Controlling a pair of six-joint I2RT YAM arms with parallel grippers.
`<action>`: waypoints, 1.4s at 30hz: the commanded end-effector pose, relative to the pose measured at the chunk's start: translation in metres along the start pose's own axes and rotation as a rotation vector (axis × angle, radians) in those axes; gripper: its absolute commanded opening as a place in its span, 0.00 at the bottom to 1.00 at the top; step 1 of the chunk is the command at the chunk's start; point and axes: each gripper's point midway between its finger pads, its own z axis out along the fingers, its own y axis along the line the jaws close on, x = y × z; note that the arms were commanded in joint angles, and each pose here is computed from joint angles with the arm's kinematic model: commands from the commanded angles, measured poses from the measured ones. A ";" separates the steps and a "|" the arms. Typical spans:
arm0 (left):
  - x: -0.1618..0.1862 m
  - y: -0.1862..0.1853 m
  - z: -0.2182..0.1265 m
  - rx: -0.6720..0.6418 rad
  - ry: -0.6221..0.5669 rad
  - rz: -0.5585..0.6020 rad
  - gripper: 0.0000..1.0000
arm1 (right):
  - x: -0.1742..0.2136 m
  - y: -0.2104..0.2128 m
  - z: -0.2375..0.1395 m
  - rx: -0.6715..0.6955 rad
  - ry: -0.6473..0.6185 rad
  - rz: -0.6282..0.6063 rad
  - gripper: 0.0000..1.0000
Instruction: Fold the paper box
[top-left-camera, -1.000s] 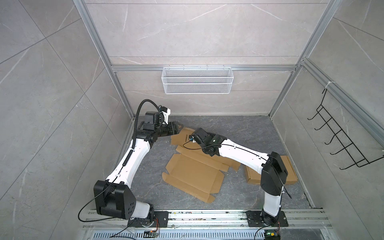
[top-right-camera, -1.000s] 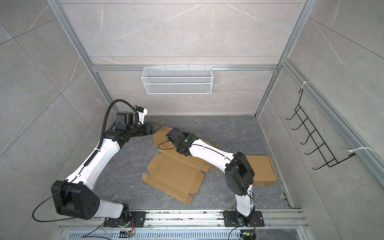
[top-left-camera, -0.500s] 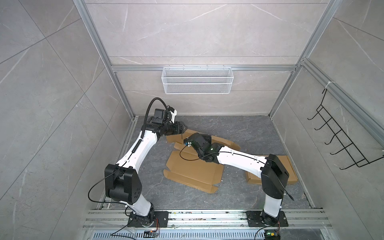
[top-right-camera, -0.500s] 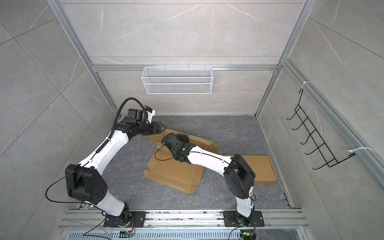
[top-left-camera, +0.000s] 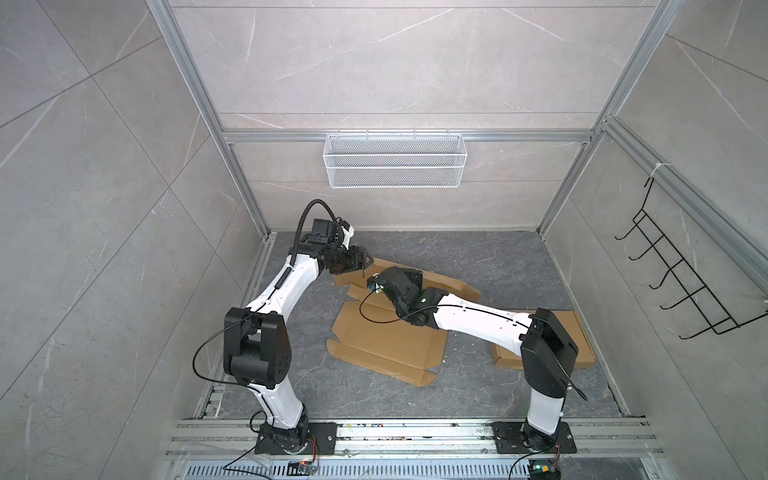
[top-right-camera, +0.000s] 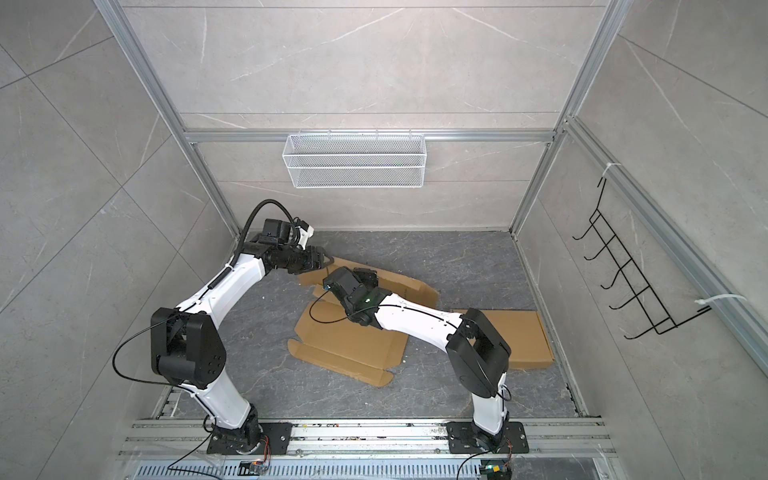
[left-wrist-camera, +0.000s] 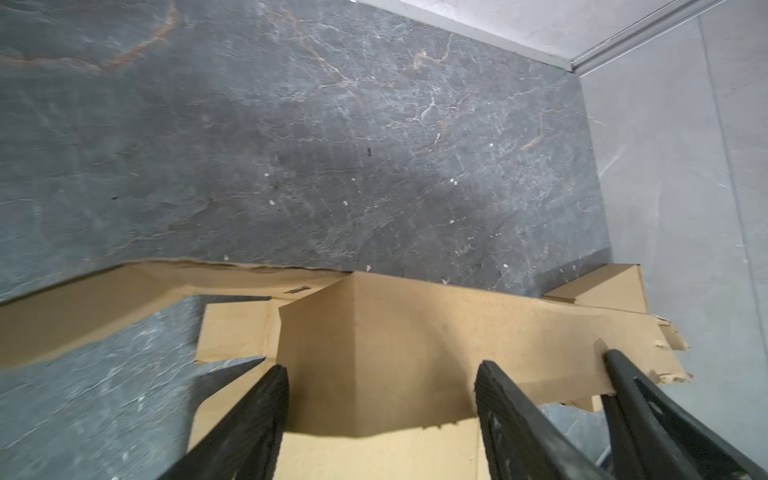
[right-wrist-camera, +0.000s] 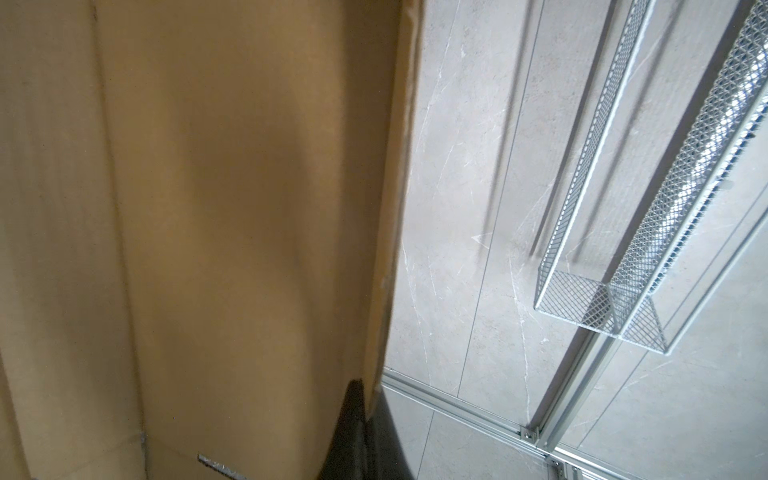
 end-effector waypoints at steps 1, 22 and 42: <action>-0.009 -0.024 -0.004 0.149 -0.042 -0.009 0.73 | -0.002 0.007 0.001 -0.006 -0.008 -0.004 0.00; 0.048 0.090 -0.037 -0.039 -0.286 -0.181 0.59 | 0.004 0.006 0.009 -0.022 -0.029 -0.018 0.00; 0.060 0.096 0.050 -0.067 -0.174 -0.140 0.74 | 0.005 0.007 0.007 -0.027 -0.037 -0.014 0.00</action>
